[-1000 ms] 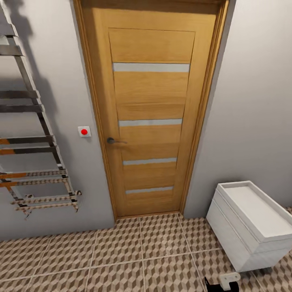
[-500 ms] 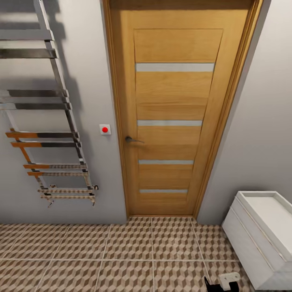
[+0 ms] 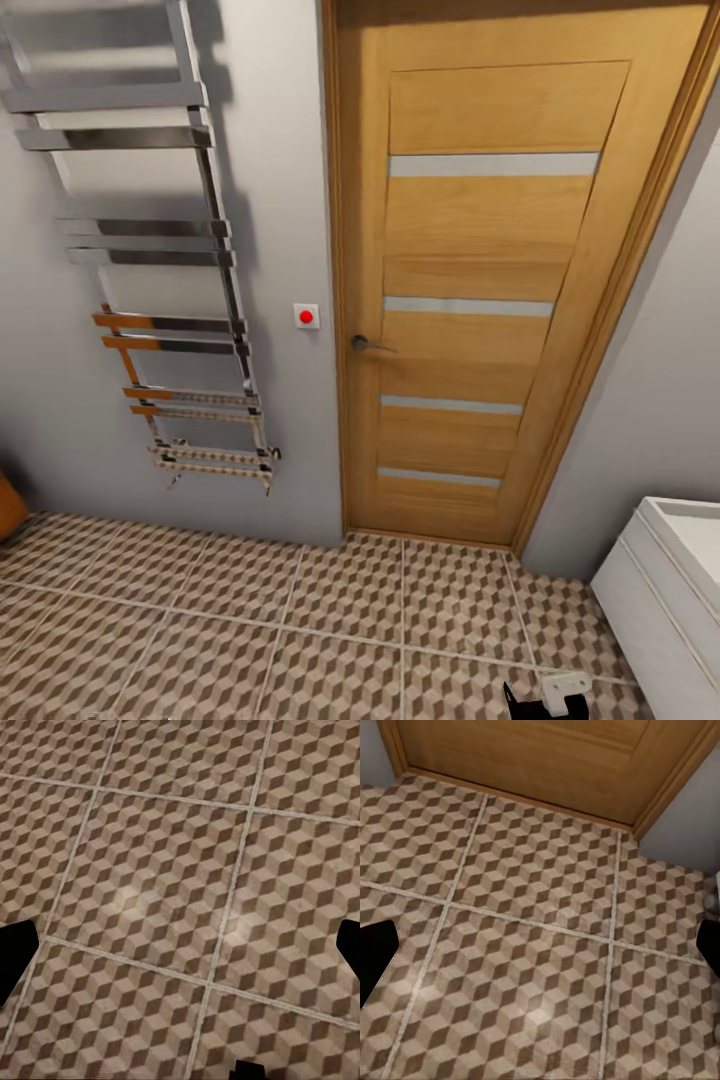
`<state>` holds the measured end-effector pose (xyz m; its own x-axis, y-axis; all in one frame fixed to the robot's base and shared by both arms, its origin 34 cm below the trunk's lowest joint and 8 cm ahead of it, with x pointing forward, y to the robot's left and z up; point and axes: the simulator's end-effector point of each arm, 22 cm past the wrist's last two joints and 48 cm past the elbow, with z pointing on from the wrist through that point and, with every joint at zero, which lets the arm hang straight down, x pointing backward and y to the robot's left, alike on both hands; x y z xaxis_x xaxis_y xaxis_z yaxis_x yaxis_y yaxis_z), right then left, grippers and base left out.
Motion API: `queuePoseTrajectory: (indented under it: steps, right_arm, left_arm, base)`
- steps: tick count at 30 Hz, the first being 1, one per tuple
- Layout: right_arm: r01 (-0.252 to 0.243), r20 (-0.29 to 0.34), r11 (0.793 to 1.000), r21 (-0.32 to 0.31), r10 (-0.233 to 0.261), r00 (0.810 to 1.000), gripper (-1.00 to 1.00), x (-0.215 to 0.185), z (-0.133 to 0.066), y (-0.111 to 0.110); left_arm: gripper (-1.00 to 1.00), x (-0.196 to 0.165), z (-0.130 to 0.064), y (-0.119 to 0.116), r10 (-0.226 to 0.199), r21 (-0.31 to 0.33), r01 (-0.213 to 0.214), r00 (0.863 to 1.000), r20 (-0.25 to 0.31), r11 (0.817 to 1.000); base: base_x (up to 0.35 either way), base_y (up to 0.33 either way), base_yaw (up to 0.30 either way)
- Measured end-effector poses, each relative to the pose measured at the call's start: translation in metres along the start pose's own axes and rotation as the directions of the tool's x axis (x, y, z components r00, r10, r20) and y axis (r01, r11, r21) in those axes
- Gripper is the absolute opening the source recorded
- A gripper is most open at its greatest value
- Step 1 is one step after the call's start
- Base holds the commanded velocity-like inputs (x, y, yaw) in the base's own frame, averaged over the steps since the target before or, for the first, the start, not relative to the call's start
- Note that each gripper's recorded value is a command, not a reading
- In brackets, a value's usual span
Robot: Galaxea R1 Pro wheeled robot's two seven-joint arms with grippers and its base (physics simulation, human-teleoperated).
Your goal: Take the four mousetraps from the cabinet in the bathroom and place them on the bathroom floor. Make sure all four end up on the same floor surface, and ensure that at least two of them are either under or directly next to the same bathroom sink.
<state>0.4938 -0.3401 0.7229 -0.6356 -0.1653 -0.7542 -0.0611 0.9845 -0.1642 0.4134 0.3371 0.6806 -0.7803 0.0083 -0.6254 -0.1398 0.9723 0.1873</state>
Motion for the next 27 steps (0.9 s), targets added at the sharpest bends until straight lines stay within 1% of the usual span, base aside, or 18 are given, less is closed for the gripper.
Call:
queuePoseTrajectory:
  steps: [27]
  right_arm:
    - [0.000, 0.000, 1.000, 0.000, 0.000, 1.000, 1.00, 0.0000, 0.0000, 0.0000]
  left_arm:
    - [1.00, 0.0000, 0.0000, 0.0000, 0.000, 0.000, 0.000, 1.000, 0.000, 1.000]
  base:
    - [0.000, 0.000, 0.271]
